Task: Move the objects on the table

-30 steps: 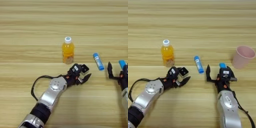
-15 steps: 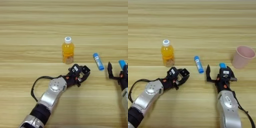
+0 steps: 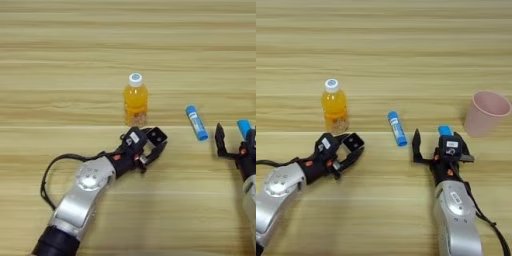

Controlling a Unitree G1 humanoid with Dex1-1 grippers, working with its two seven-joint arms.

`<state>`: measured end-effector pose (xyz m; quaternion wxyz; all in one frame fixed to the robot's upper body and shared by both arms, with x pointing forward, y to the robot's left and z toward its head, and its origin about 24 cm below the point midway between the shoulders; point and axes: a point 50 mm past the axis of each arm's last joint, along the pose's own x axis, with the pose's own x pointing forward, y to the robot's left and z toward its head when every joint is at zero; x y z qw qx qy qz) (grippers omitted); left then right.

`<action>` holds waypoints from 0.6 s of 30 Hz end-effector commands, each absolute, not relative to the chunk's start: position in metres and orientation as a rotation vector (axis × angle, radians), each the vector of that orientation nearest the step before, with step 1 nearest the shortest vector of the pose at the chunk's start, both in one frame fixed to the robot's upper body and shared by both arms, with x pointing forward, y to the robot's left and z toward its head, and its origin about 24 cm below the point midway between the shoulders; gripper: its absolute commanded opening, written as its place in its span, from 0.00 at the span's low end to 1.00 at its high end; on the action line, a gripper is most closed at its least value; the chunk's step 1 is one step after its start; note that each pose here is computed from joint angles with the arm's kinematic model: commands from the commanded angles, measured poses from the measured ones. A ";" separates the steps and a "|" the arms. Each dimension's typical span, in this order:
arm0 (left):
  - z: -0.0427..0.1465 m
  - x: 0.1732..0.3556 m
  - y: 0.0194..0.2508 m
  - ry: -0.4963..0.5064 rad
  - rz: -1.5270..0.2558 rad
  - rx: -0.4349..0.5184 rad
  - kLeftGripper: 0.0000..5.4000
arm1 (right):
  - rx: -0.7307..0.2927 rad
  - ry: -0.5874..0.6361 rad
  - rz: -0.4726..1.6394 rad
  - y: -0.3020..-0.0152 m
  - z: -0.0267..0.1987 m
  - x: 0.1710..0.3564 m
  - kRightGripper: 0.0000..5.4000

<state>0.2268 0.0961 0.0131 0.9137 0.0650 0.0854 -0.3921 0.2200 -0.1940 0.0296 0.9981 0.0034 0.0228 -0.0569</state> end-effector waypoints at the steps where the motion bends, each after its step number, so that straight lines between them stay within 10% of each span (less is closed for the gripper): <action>1: 0.011 0.224 0.121 0.220 -0.753 0.156 0.45 | 0.012 0.043 -0.111 -0.191 0.030 0.224 1.00; 18: -0.014 0.246 0.163 0.370 -0.403 0.190 0.45 | 0.011 0.041 -0.109 -0.188 0.030 0.225 1.00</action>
